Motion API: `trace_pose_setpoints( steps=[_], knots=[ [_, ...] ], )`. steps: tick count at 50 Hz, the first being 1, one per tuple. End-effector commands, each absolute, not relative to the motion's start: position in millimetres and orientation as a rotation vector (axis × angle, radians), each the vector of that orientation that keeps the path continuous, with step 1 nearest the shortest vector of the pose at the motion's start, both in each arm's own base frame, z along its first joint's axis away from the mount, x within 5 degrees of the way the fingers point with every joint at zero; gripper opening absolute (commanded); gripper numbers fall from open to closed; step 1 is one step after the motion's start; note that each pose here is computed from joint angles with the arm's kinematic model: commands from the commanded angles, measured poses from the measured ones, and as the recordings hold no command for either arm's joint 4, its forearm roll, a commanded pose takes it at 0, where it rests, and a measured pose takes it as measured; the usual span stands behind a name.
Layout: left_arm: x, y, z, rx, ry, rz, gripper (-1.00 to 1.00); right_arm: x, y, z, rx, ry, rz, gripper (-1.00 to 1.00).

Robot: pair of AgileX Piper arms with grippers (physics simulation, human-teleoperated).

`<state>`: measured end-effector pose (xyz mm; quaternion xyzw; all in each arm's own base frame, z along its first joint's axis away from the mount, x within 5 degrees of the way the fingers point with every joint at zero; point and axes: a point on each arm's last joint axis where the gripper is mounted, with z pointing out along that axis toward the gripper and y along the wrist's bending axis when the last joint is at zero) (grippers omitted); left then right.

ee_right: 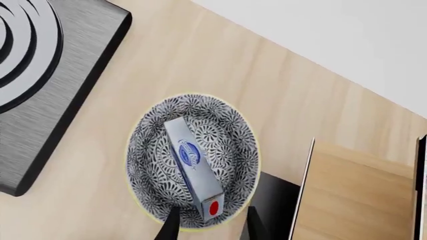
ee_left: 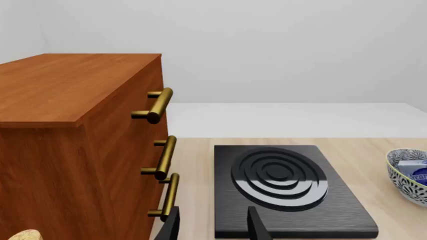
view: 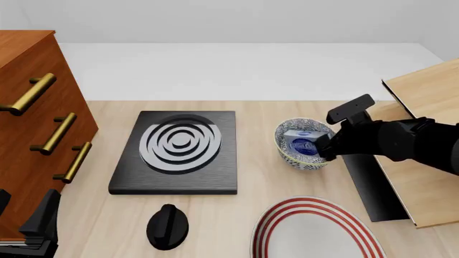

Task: Pick up the cream cheese and put it in the bowl.

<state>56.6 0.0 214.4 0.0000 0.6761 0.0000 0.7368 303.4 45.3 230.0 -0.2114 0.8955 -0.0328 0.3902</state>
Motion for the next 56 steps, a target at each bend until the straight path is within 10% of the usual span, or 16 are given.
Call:
trace_pose_setpoints(
  steps=[1,56],
  knots=[
    [57,0,214,0.000,1.485,0.000,1.00,303,46,231,-0.536,2.275,-0.081,1.00],
    [57,0,214,0.000,1.485,0.000,1.00,194,60,355,-0.395,1.861,0.125,1.00]
  ],
)
